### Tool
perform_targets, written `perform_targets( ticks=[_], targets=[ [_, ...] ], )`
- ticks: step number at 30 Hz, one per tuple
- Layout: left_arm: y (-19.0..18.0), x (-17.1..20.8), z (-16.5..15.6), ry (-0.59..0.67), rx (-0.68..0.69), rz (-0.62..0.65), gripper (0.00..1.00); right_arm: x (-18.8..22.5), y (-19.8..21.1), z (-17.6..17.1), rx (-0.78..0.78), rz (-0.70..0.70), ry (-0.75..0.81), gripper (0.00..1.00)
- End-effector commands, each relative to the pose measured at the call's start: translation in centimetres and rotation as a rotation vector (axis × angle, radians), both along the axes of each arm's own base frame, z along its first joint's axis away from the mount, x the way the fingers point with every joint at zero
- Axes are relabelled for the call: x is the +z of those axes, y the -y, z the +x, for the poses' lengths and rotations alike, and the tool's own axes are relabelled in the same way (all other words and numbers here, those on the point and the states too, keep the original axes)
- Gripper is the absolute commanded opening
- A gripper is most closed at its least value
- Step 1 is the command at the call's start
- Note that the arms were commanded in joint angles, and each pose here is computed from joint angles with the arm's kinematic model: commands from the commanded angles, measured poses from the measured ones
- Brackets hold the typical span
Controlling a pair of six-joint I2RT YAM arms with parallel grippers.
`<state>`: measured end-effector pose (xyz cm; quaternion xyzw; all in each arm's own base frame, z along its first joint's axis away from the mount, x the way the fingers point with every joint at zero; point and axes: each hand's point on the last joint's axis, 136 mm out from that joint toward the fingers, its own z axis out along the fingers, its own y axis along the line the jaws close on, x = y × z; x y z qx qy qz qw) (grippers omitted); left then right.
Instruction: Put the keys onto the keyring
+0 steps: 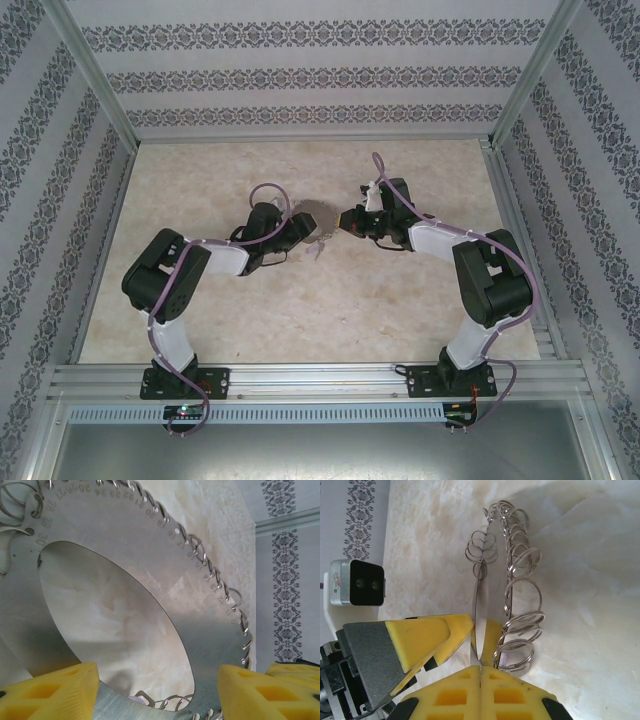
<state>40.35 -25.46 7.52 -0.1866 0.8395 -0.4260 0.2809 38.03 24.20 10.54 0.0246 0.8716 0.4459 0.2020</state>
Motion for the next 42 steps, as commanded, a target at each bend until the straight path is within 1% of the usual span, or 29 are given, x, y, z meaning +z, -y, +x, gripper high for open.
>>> perform_targets(
  ticks=[1,4,7,11,16,21,27,30,31,32,33,34,36,38,39,42],
  targets=[
    [-1.1,2.4,-0.3,0.052,0.050,0.011,0.65,2.4,-0.1,0.9,0.021,0.028,0.073,0.00],
    [-2.0,3.1,-1.2,0.050,0.066,0.042,0.66,2.5,-0.1,1.0,0.021,0.031,0.074,0.00],
    [-2.0,3.1,-1.8,0.038,0.068,0.029,0.67,2.6,-0.2,1.1,0.021,0.035,0.075,0.00],
    [-1.5,2.2,-2.1,0.014,0.066,-0.016,0.67,2.6,-0.2,1.2,0.020,0.037,0.072,0.00],
    [-0.9,0.8,-2.0,-0.009,0.066,-0.038,0.67,2.7,-0.2,1.2,0.020,0.040,0.072,0.00],
    [-0.5,0.1,-1.3,-0.003,0.077,-0.049,0.67,2.8,-0.2,1.1,0.020,0.040,0.073,0.00],
    [0.1,-0.2,0.6,0.032,0.089,-0.051,0.67,2.8,-0.1,1.0,0.024,0.042,0.074,0.00],
    [0.2,-0.5,1.5,0.055,0.100,-0.046,0.65,2.6,-0.1,0.9,0.027,0.041,0.070,0.00],
    [0.2,-0.4,1.8,0.074,0.105,-0.046,0.62,2.6,0.0,0.8,0.029,0.041,0.071,0.00],
    [0.3,-0.3,2.2,0.091,0.107,-0.045,0.57,2.6,0.0,0.8,0.029,0.040,0.071,0.00],
    [0.3,-0.3,2.3,0.100,0.107,-0.040,0.50,2.6,0.0,0.8,0.029,0.039,0.075,0.00],
    [0.3,-0.1,2.6,0.117,0.106,-0.032,0.39,2.5,0.1,0.8,0.027,0.039,0.073,0.00],
    [0.4,0.5,3.2,0.158,0.099,-0.016,0.22,2.4,0.3,0.9,0.022,0.039,0.072,0.00],
    [0.6,1.4,3.7,0.205,0.084,0.000,0.06,2.6,0.5,1.2,0.014,0.043,0.079,0.00],
    [0.8,2.3,4.0,0.239,0.072,0.009,0.00,2.9,0.7,1.4,0.007,0.048,0.087,0.00],
    [1.4,5.1,4.7,0.340,0.033,0.040,0.00,4.3,0.9,2.2,-0.006,0.068,0.119,0.00]
  ],
)
